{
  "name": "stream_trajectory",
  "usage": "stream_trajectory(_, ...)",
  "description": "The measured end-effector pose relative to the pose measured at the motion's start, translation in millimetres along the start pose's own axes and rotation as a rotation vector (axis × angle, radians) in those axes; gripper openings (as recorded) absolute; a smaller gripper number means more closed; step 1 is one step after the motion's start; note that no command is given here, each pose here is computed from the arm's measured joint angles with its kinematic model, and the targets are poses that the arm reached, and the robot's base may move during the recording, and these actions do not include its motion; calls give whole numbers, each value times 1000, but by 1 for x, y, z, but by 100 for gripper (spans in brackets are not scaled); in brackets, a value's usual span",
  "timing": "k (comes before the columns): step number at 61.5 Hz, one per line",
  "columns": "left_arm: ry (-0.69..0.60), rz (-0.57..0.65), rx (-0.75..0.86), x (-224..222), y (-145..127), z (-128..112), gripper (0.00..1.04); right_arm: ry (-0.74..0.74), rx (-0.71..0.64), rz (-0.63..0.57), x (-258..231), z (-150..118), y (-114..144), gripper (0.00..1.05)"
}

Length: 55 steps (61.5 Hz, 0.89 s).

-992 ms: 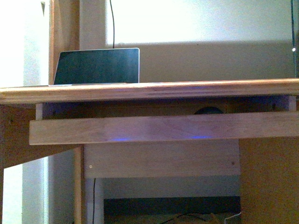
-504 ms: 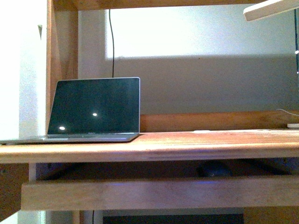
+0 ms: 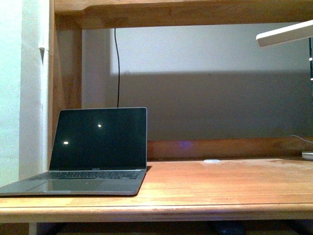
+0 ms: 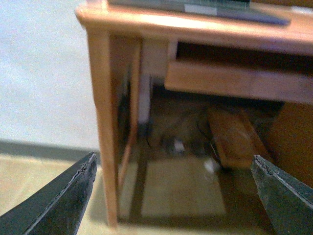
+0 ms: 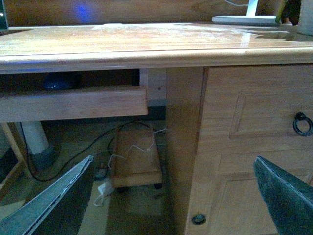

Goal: Place mouse

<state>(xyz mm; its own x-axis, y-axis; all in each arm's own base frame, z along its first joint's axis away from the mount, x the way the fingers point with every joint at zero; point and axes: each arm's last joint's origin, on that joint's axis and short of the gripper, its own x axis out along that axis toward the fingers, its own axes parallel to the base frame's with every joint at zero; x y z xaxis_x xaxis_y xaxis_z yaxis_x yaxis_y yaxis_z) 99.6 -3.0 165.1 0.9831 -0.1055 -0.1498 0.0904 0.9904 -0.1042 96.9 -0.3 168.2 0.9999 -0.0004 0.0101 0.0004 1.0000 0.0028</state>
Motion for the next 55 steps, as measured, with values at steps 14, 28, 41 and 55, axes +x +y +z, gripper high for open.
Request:
stream_trajectory(14,93,-212,137,33,-1,19,97,0,0,0,0,0,0,97)
stream_trajectory(28,111,-312,701,82,17,24,97,0,0,0,0,0,0,97)
stream_trajectory(41,35,-325,1237,123,44,30,97,0,0,0,0,0,0,97)
stream_trajectory(55,-77,-289,1504,169,67,42,97,0,0,0,0,0,0,97)
